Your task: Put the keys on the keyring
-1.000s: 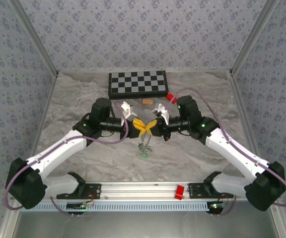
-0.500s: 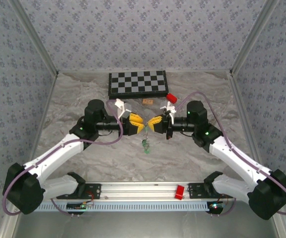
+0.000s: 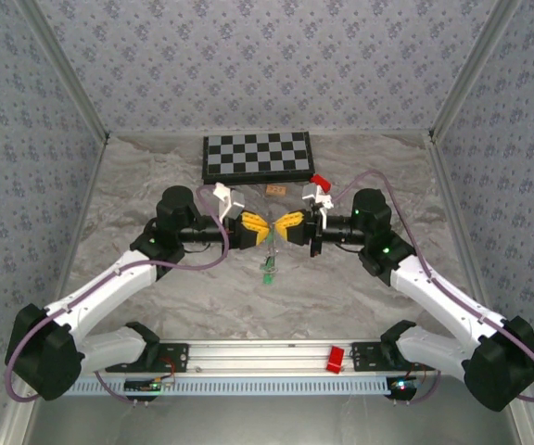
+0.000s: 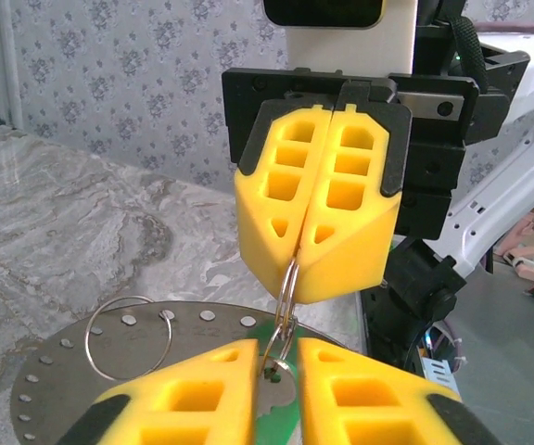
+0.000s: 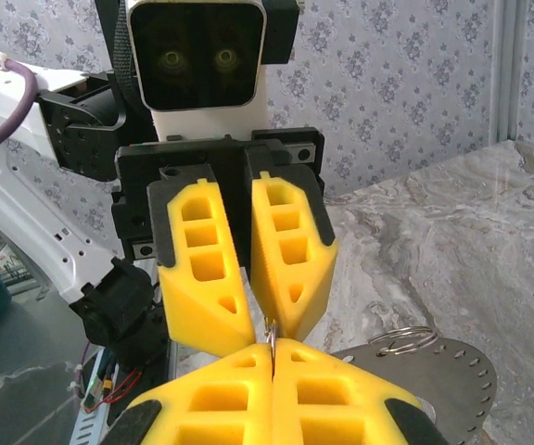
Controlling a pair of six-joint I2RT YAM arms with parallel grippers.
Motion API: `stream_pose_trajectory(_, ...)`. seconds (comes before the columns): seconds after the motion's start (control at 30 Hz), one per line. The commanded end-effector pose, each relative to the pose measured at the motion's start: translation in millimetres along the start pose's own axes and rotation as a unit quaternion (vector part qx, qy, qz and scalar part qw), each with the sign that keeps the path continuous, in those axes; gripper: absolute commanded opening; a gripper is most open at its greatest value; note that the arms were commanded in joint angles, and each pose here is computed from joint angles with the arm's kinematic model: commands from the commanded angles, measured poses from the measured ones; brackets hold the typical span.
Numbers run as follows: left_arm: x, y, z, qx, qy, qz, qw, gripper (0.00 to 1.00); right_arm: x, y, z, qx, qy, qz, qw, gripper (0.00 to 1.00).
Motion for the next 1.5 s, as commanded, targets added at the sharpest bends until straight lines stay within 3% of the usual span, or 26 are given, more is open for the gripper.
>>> stream_pose_trajectory(0.0,-1,1,0,-0.019,0.002,0.004,1.000,0.12,13,-6,4,-0.002,-0.021,-0.028,0.999,0.00)
stream_pose_trajectory(0.47,-11,17,4,-0.034,-0.013,0.035,0.999,0.08,16,-8,5,-0.007,-0.024,-0.038,0.999,0.00)
stream_pose_trajectory(0.57,-10,16,3,-0.034,-0.011,0.034,0.999,0.10,15,-9,5,-0.008,-0.024,-0.038,0.999,0.00)
stream_pose_trajectory(0.73,-3,9,-5,-0.022,0.008,0.018,1.000,0.24,12,-9,4,-0.007,-0.019,-0.032,0.999,0.00)
stream_pose_trajectory(1.47,13,8,-11,-0.017,0.026,-0.024,0.999,0.28,11,-8,6,0.002,-0.012,-0.038,0.999,0.00)
Point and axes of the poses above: each hand's point on the last joint's axis, 136 mm out from that joint toward the fingers, its own y axis out along the fingers, its own z axis along the line the jaws close on, x = y × z, the point moved 7 cm from there along -y, back along the fingers, and after that the axes turned 13 degrees about -y, right-handed, at the moved point
